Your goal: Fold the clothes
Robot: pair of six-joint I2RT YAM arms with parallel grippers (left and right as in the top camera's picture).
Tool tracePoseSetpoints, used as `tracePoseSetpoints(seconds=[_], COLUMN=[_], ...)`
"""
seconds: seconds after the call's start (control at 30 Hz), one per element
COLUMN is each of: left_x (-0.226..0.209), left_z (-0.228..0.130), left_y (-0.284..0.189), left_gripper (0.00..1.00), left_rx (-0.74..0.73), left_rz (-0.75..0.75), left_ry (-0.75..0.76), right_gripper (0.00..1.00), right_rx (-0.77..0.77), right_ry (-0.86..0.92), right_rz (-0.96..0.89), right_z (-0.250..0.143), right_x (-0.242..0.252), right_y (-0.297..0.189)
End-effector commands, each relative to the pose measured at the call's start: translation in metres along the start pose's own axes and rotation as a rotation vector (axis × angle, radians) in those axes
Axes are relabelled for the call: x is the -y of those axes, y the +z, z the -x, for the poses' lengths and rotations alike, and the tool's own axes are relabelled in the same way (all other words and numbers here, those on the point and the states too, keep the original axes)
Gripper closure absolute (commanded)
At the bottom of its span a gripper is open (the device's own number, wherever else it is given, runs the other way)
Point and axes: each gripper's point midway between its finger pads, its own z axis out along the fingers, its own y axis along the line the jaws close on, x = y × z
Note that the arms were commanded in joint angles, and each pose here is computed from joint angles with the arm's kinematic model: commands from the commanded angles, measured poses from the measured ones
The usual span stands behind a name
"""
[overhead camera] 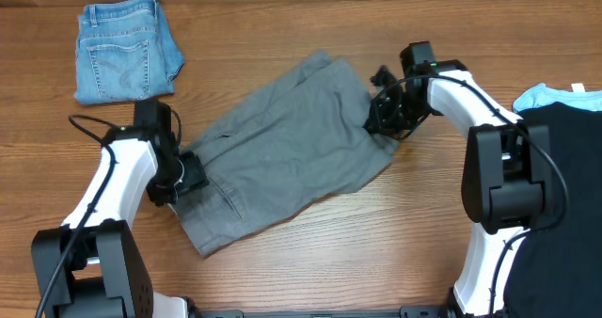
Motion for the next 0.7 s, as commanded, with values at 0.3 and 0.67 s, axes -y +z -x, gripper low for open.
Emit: tracePoseSetpoints(seconds=[0.3, 0.67], left_x=[0.008, 0.039], left_z=[0.010, 0.016], left_y=[-0.017, -0.015], left_gripper=[0.33, 0.16], left_rx=[0.015, 0.049], left_rz=[-0.013, -0.183], left_ry=[0.058, 0.243], right_gripper=[0.77, 0.41], right_rx=[-0.057, 0.267], right_ry=[0.810, 0.613], right_rz=[-0.323, -0.007], right_z=[-0.056, 0.000], right_x=[0.125, 0.101], right_y=[-0.065, -0.143])
